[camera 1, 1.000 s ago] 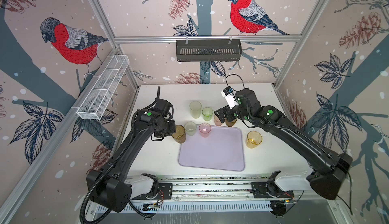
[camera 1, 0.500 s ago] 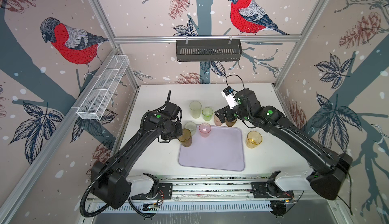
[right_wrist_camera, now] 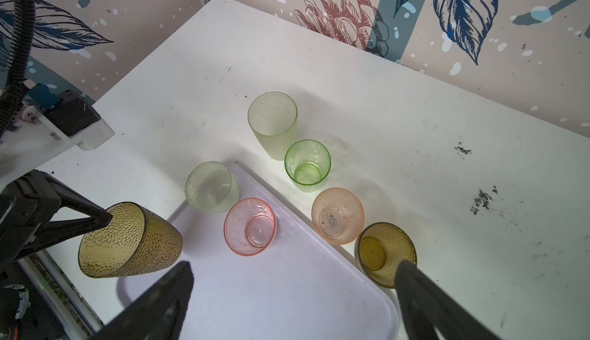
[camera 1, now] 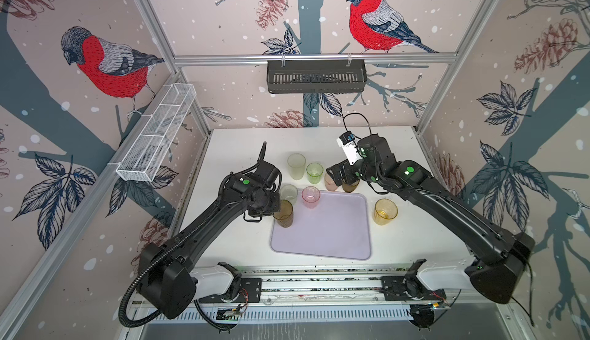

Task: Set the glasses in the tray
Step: 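Lower the olive cup onto the tray's near corner with the left gripper, then open the left gripper to release the olive cup on the tray, then raise the left gripper toward the cups while the right gripper moves to the yellow cup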

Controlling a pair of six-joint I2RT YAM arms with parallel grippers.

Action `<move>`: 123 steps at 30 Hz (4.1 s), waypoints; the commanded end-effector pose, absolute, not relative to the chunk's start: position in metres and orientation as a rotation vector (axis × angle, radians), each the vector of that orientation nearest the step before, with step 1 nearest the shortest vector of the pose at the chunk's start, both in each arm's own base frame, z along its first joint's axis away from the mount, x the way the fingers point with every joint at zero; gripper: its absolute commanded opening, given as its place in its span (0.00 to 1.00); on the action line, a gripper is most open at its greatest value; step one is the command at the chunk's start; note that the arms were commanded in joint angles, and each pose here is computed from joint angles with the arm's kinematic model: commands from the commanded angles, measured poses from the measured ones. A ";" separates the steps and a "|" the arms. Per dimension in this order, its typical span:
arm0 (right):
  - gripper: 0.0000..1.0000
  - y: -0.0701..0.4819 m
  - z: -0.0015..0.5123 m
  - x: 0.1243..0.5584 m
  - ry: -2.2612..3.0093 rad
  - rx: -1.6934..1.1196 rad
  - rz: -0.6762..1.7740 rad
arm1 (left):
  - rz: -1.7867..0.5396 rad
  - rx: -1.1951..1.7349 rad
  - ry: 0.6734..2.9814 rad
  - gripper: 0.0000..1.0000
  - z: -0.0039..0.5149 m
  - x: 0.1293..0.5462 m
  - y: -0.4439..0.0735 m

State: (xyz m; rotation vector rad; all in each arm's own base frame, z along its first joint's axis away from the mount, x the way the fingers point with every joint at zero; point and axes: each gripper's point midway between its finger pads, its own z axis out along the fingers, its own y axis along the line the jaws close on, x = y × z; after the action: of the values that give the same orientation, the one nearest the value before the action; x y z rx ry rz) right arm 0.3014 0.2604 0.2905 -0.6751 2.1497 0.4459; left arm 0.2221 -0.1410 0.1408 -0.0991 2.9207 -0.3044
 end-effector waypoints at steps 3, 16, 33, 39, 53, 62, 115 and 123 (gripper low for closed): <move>1.00 0.260 0.293 0.304 2.134 -0.675 0.436 | -0.289 -0.102 2.900 0.00 0.138 0.223 -0.142; 1.00 0.259 0.296 0.305 2.127 -0.672 0.431 | -0.262 -0.100 2.871 0.00 0.131 0.218 -0.144; 1.00 0.259 0.294 0.306 2.131 -0.667 0.434 | -0.236 -0.073 2.912 0.00 0.110 0.209 -0.146; 1.00 0.259 0.294 0.306 2.130 -0.665 0.431 | -0.221 -0.076 2.911 0.00 0.106 0.209 -0.146; 1.00 0.260 0.293 0.307 2.131 -0.670 0.433 | -0.194 -0.087 2.903 0.00 0.106 0.210 -0.143; 1.00 0.260 0.296 0.307 2.125 -0.673 0.432 | -0.194 -0.087 2.906 0.03 0.105 0.211 -0.144; 1.00 0.249 0.298 0.293 2.123 -0.612 0.493 | -0.297 -0.187 2.756 0.50 0.163 0.224 -0.147; 1.00 0.241 0.304 0.283 2.123 -0.607 0.498 | -0.346 -0.208 2.707 0.52 0.179 0.238 -0.157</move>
State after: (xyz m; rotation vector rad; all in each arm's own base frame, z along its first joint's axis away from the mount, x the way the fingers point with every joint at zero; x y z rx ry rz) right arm 0.2849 0.2424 0.3022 -0.6208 2.1176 0.4843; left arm 0.2334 -0.1555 0.1738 -0.1801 2.7307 -0.3416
